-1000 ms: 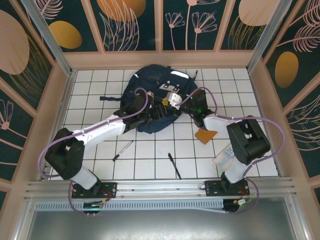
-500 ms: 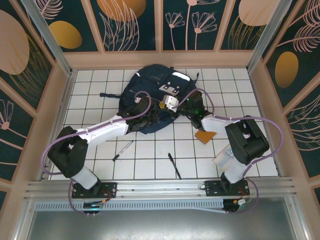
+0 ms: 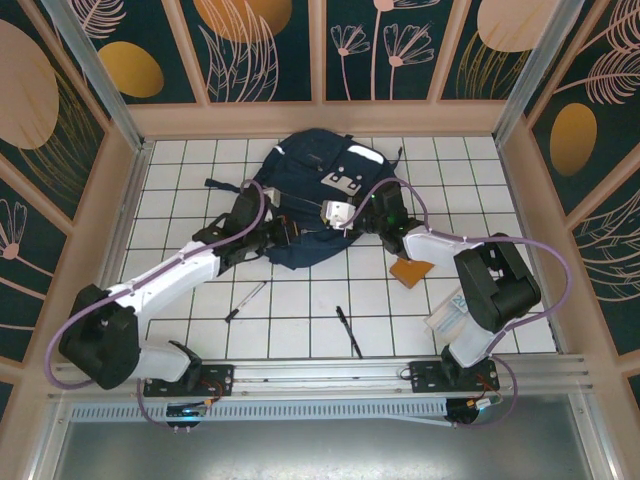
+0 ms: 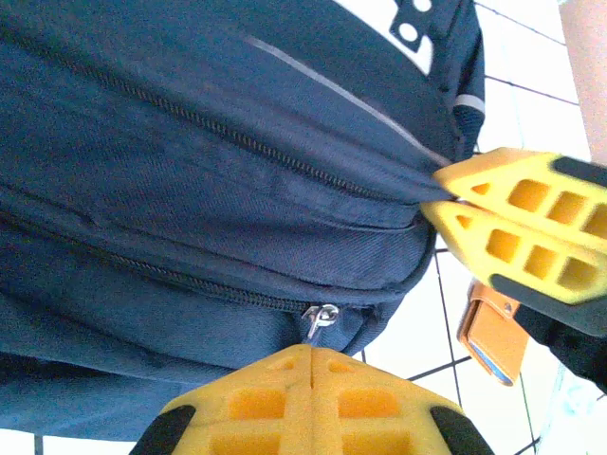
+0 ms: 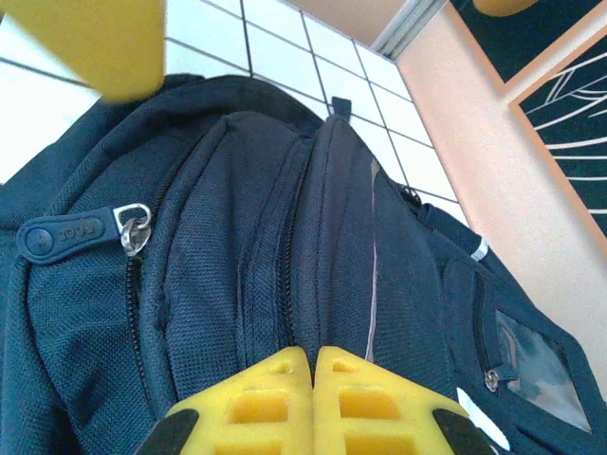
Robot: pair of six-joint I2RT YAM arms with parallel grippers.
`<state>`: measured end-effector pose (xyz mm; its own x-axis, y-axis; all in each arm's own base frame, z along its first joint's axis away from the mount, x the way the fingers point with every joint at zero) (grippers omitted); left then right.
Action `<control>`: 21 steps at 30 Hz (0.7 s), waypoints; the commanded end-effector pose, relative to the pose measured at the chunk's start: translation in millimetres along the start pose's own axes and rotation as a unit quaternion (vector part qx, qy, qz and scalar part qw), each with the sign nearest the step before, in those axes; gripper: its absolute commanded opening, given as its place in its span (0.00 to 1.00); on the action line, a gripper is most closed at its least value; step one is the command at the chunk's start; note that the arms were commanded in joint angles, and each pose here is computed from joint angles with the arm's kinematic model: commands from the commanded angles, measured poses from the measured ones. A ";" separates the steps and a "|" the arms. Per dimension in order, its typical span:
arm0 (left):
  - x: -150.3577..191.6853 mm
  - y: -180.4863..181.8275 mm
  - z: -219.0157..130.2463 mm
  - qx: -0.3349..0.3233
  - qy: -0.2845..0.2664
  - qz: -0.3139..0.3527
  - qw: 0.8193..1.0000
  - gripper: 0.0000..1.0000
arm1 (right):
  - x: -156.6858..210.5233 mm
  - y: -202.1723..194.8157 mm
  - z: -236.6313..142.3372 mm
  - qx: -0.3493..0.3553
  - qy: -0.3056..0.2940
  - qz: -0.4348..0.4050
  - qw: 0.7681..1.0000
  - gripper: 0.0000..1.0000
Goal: Pack the student bag
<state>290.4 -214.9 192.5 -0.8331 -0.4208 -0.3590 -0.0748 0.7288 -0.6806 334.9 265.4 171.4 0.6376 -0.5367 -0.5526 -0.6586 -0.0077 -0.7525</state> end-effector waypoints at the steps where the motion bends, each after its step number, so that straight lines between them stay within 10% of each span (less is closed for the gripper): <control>1: 7.2 -5.5 -7.2 0.026 0.023 0.075 0.997 0.00 | -3.4 -20.9 -10.8 0.028 0.009 -0.032 0.999 0.00; 5: 7.2 12.7 -2.0 -0.013 0.011 0.136 0.991 0.00 | -10.2 -26.6 -14.1 0.034 -0.009 -0.023 0.999 0.00; 12: 18.1 -7.6 15.8 0.061 0.065 0.109 0.990 0.35 | -17.7 -35.5 -16.9 0.041 -0.028 -0.010 0.999 0.00; 21: 18.2 -9.9 38.6 0.075 0.073 0.093 0.990 0.38 | -26.3 -40.0 -18.1 0.041 -0.042 -0.004 0.998 0.00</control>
<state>289.7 -240.6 166.2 -0.8991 -0.1926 -0.3932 0.1420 0.7213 -0.6779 334.9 261.5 178.4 0.6199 -0.5231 -0.5848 -0.6828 0.0077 -0.7306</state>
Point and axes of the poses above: each hand's point on the last joint's axis, 136 mm out from that joint toward the fingers, its own z axis out along the fingers, its own y axis along the line the jaws close on, x = y × z, the point moved 5 cm from there along -z, back along the fingers, and after that the axes turned 15 degrees about -z, right-handed, at the moved point
